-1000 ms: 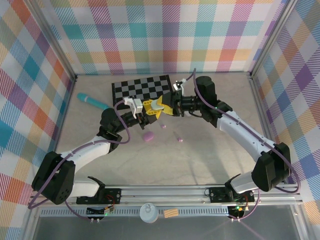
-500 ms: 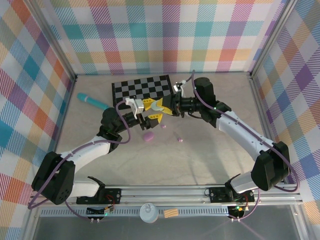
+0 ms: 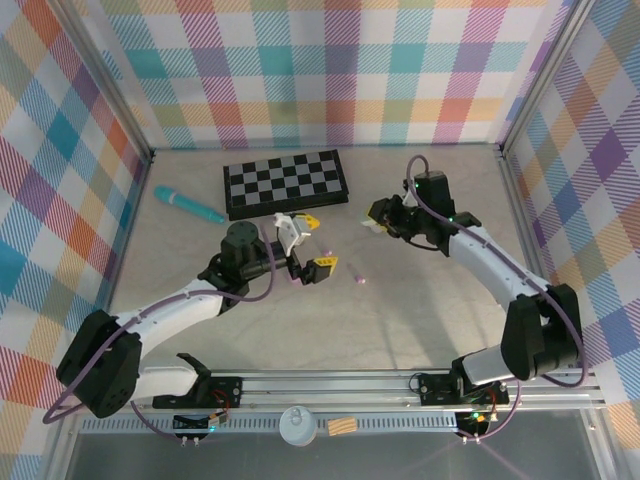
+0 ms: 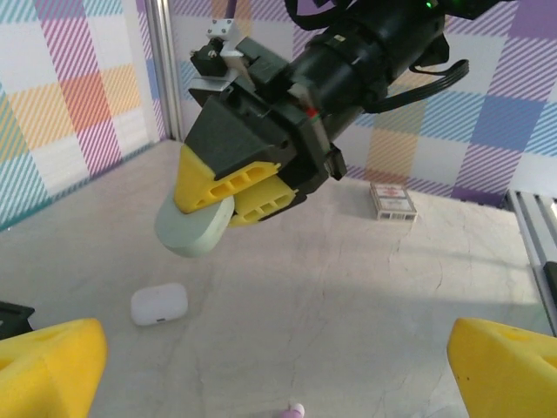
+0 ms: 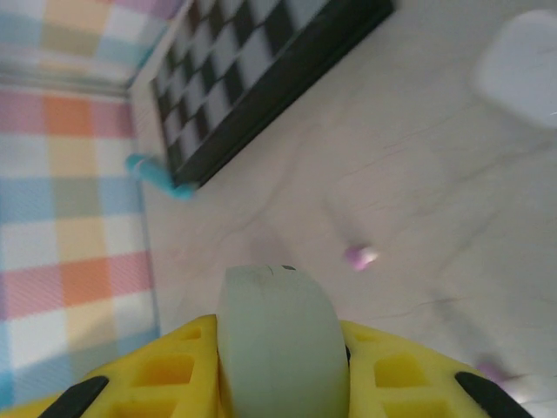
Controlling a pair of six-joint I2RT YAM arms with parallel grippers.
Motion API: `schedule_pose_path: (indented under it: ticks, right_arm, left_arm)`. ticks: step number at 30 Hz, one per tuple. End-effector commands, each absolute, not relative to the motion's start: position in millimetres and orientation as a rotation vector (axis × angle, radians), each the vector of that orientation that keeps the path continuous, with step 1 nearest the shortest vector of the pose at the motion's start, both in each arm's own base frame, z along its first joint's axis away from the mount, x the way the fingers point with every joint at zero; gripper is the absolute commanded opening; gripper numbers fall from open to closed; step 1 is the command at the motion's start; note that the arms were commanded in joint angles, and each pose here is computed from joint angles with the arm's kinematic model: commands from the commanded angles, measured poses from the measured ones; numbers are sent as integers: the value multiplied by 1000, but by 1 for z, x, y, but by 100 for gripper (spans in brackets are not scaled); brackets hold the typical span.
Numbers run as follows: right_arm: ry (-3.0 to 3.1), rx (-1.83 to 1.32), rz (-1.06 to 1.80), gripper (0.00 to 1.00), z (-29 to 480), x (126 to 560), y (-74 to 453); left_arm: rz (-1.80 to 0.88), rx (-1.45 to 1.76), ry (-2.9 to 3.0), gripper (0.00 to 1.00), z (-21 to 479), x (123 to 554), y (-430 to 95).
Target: Insert wireless bluetooth earbuds into charging case
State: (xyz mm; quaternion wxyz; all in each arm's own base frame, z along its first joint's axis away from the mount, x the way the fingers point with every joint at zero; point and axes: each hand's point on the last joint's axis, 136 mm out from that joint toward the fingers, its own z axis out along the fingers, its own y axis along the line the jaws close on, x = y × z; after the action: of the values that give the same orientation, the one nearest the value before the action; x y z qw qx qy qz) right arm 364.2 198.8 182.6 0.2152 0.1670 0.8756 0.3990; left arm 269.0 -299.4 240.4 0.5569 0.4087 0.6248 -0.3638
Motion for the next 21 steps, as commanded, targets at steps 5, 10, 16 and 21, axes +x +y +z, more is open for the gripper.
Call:
schedule_pose_path:
  ticks: [5,10,16,21]
  right_arm:
    - [2407,558,903,21,142,417,162]
    - [2419,664,841,21,113,453,138]
    - [2445,760,743,23,84,477,113]
    - [2497,813,729,25,58,483,105]
  left_arm:
    - [-760,880,1543,100,208,284,-312]
    - [-744,879,1568,100,196,287,-322]
    - [-745,885,1578,100,192,285,-323]
    - [-737,882,1589,100,190,285,-321]
